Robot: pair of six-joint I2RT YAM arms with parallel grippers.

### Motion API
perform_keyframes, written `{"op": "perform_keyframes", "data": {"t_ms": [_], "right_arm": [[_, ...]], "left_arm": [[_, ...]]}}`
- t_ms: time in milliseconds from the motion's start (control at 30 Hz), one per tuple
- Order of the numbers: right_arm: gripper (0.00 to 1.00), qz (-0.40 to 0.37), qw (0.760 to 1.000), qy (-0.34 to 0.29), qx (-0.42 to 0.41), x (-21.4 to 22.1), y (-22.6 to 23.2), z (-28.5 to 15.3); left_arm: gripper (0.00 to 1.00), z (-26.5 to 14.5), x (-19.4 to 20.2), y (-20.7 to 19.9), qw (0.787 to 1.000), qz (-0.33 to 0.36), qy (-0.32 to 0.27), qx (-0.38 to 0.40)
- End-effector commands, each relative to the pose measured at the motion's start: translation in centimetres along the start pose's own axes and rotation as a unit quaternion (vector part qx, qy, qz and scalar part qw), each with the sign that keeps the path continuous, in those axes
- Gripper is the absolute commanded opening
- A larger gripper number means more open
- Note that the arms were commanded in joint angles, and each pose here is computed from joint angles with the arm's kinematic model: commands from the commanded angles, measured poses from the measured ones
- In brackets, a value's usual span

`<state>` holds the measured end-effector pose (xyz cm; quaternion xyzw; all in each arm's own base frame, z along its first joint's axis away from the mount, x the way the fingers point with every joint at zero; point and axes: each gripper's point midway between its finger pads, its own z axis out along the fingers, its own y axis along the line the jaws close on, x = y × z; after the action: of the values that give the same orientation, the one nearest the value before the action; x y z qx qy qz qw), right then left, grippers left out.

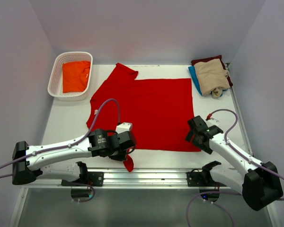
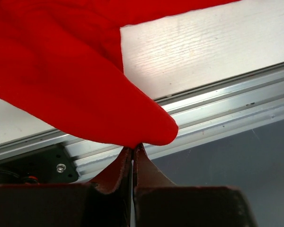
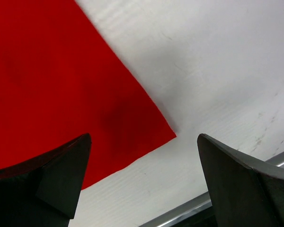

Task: Fold and stack the t-shirts
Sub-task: Fold the tshirt

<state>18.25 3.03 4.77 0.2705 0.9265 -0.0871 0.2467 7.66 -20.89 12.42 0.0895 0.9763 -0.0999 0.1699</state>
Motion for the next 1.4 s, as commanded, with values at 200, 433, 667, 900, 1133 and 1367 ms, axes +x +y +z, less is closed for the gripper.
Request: {"op": "perform_keyframes", "data": {"t_ms": [200,433,667,900,1133,1367], "right_arm": [[0.96,0.190,0.981,-0.007,0.031,2.7,-1.9,2.2],[0.94,0.212,0.977,-0.037,0.003,1.5,-1.8,1.5],[0.75,0.246,0.966,-0.077,-0.029,0.7,-3.0,0.4],[0.73,0.242,0.968,-0.061,-0.011,1.5,-3.2,0.8],[0.69,0.235,0.971,-0.045,0.002,1.8,-2.5,1.5],[0.47,0.239,0.969,-0.056,0.005,1.5,-2.6,1.8]], "left_arm": [[0.00,-2.2,-1.9,1.4,0.998,-0.021,-0.052,-0.017],[0.00,-1.3,-1.3,1.3,0.999,-0.015,-0.042,-0.015],[0.00,-1.0,-1.2,1.0,0.999,-0.016,-0.039,-0.010],[0.00,-0.8,-1.0,0.7,0.999,-0.013,-0.033,-0.005],[0.00,-0.8,-0.8,0.8,0.999,-0.019,-0.032,-0.003],[0.00,-0.6,-0.7,0.9,0.999,-0.022,-0.032,-0.001]]}}
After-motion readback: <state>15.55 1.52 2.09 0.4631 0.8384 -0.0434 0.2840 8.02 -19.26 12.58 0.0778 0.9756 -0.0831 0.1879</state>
